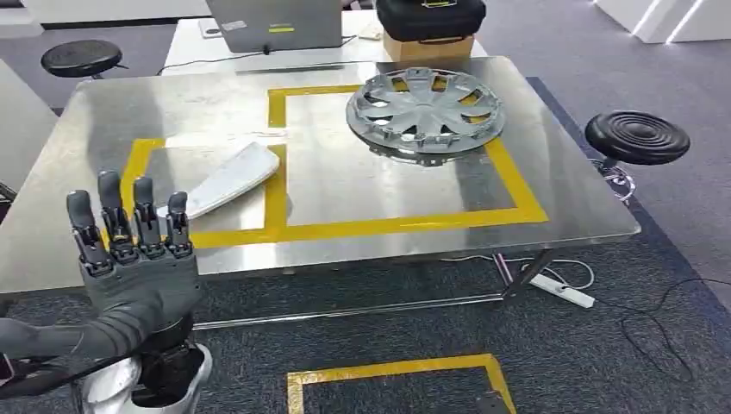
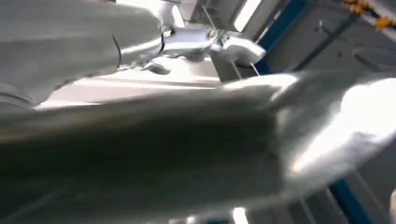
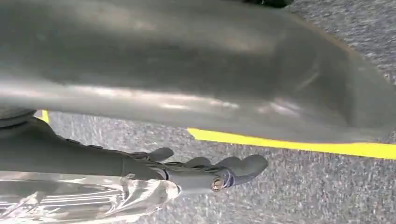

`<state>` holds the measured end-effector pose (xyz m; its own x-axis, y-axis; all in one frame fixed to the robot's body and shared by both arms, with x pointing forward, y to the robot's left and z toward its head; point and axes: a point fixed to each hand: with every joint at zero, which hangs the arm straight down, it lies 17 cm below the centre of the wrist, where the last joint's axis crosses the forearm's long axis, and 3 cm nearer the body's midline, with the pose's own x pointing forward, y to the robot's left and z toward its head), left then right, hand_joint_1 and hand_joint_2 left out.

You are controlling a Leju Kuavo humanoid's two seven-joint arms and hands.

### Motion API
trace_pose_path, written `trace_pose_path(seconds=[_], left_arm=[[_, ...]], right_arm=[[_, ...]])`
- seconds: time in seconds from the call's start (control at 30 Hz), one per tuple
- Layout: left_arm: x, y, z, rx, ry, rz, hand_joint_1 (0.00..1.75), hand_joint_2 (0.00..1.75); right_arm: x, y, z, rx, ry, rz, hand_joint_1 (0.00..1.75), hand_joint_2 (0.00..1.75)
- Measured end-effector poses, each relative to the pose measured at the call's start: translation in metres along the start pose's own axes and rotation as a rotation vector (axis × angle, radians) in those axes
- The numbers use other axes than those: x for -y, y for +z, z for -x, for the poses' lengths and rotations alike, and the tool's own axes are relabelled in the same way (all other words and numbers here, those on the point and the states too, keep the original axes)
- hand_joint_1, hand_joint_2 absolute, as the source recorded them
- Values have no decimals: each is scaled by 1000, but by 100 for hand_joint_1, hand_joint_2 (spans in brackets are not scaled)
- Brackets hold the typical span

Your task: Take the parts from the cabinet and place them on the table.

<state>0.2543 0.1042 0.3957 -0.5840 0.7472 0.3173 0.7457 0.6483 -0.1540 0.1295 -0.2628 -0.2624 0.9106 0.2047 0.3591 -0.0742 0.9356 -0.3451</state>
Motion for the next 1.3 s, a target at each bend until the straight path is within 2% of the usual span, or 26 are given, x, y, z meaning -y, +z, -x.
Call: trace_pose_path(seconds=[1.3], left_arm=[[-16, 6, -2, -18, -75, -35, 0, 0]], right_arm=[[0, 1, 6, -9, 3, 4, 0, 0]])
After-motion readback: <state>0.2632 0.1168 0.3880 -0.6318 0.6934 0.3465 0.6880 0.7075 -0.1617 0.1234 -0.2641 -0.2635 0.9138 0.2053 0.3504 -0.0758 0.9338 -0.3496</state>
